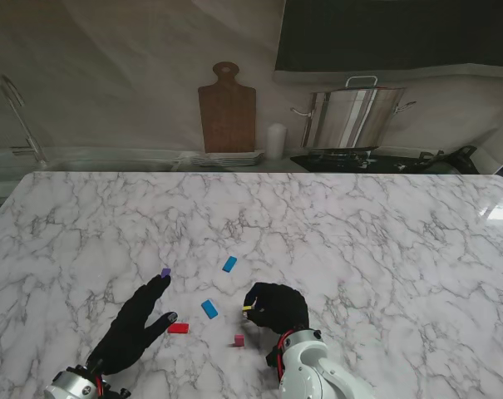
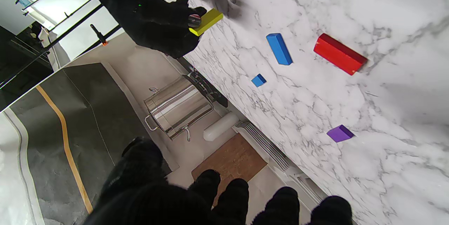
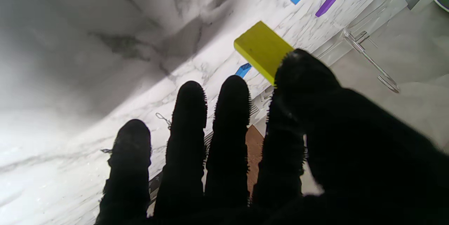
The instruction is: Arrange dominoes in a row
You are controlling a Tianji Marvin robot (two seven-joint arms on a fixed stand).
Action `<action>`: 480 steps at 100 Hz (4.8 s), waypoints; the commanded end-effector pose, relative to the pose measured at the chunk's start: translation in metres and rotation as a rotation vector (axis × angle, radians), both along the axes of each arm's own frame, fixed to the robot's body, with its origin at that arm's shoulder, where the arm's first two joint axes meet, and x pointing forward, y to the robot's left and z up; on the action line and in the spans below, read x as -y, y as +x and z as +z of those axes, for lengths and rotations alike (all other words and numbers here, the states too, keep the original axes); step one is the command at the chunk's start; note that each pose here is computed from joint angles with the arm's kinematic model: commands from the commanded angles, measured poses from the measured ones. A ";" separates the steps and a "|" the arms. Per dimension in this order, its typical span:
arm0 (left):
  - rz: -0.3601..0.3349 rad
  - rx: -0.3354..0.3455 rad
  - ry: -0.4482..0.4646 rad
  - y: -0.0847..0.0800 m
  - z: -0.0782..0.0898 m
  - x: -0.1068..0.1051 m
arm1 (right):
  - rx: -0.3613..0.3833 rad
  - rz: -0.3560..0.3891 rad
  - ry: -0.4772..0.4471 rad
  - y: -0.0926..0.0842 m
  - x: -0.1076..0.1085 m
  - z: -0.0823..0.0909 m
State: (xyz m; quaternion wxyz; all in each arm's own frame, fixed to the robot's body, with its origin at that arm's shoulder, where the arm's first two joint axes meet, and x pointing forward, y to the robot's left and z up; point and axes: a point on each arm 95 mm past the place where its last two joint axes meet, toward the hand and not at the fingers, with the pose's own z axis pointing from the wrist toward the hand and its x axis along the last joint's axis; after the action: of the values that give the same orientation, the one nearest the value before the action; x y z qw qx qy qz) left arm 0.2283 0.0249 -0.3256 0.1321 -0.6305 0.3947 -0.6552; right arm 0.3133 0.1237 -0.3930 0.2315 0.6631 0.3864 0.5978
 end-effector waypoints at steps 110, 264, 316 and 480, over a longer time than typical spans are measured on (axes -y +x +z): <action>-0.015 -0.016 0.002 -0.003 -0.003 0.003 | -0.057 0.015 -0.022 -0.006 -0.013 -0.016; -0.012 -0.015 0.001 -0.002 -0.002 0.002 | -0.066 0.020 -0.057 -0.006 -0.011 -0.020; -0.011 -0.015 0.001 -0.002 -0.002 0.002 | -0.056 0.014 -0.064 -0.006 -0.010 -0.019; -0.011 -0.013 0.000 -0.003 -0.002 0.001 | -0.064 0.033 -0.062 -0.006 -0.014 -0.020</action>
State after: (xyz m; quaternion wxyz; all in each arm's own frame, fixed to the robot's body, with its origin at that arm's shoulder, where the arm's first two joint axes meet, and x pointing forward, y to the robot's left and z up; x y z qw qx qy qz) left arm 0.2282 0.0252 -0.3257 0.1327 -0.6304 0.3948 -0.6551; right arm 0.3088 0.1378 -0.4102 0.2291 0.6656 0.4188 0.5736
